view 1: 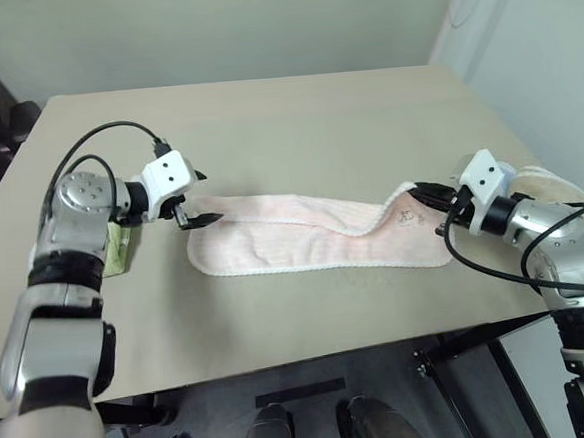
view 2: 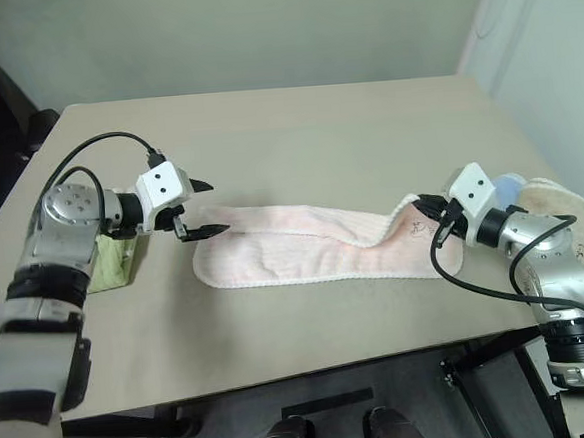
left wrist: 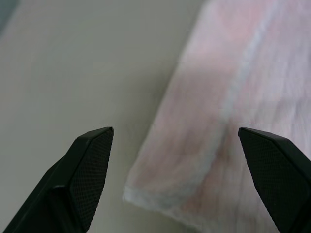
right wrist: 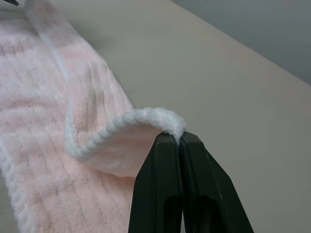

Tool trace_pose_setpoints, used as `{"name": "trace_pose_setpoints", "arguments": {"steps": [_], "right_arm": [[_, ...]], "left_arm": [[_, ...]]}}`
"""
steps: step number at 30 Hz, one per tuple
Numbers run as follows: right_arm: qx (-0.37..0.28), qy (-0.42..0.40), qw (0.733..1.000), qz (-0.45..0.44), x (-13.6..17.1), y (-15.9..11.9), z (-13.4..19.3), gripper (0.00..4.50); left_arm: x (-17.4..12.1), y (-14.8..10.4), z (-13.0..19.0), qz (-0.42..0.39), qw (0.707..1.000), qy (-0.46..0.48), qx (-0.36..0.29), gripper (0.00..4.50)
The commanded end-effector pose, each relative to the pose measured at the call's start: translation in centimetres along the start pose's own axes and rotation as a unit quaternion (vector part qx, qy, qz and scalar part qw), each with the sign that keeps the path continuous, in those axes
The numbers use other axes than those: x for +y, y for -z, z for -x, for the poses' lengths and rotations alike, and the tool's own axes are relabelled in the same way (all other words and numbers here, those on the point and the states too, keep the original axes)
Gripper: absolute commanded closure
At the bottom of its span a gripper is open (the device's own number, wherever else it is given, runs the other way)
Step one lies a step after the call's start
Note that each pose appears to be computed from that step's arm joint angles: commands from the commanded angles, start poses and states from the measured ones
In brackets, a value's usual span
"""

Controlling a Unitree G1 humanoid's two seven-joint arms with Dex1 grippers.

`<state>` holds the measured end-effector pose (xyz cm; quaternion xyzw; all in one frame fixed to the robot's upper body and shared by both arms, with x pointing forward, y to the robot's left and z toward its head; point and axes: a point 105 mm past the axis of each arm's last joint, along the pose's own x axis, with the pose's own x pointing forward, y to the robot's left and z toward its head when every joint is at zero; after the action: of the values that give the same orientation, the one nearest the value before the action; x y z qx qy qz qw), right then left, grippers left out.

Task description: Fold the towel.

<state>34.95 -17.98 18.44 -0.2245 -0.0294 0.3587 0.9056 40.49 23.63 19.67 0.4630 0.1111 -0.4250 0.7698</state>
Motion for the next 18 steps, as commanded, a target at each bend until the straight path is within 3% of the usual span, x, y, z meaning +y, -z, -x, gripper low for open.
{"name": "trace_pose_setpoints", "arguments": {"steps": [1, 10, 18], "right_arm": [[-0.022, 0.015, 0.999, 0.022, -0.1, -1.3, 0.3, 4.46], [-0.025, 0.033, 0.999, 0.012, 0.6, -0.7, 0.4, 4.46], [-0.032, 0.039, 0.999, 0.012, 0.1, -1.4, -0.3, 4.46]], "left_arm": [[0.1, -0.3, 0.7, -0.058, 0.997, 0.043, 0.033, 0.0], [1.1, -0.3, 0.1, -0.136, 0.983, 0.054, 0.113, 0.0], [2.6, -0.6, -1.0, -0.148, 0.974, 0.023, 0.168, 0.0]]}}
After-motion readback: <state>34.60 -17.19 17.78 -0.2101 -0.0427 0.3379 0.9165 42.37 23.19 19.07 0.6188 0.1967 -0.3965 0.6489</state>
